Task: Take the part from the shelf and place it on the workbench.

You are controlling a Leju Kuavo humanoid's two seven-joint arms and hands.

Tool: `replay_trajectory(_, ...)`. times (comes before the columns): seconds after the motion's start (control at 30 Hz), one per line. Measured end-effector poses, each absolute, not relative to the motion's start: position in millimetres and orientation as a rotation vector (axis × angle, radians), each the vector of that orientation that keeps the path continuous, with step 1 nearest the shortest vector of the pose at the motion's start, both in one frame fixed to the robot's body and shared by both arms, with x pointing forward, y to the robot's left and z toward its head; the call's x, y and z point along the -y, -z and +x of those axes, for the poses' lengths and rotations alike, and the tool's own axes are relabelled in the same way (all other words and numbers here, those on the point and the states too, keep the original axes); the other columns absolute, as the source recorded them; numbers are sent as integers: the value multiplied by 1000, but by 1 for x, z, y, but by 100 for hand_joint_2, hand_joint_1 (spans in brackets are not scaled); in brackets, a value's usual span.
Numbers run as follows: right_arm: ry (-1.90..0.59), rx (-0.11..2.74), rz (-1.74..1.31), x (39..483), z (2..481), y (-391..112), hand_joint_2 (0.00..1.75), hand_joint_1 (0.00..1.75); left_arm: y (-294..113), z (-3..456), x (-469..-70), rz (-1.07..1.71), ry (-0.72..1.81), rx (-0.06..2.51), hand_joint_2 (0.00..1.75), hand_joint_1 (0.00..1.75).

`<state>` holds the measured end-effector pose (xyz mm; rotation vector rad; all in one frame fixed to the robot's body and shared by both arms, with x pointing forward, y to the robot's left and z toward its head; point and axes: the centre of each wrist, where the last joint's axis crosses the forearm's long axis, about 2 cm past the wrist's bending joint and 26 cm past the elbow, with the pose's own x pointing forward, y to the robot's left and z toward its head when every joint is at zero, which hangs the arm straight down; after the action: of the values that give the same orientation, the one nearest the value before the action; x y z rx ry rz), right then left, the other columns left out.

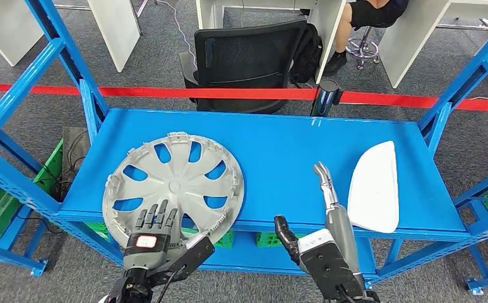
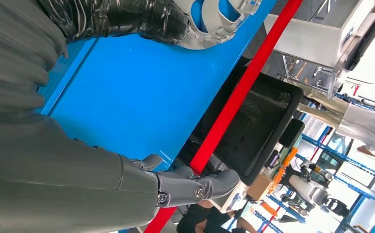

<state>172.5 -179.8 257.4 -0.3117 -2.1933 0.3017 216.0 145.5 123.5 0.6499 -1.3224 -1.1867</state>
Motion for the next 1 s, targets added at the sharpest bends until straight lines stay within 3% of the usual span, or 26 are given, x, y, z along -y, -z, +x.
replay_trajectory(0.97, -330, 2192, -316, 179, 175, -261, 175, 0, -125, 217, -142, 695, 1273, 1287, 175, 0)
replay_trajectory(1.0, -330, 2192, -316, 179, 175, -261, 175, 0, -125, 217, -142, 701, 1279, 1285, 175, 7)
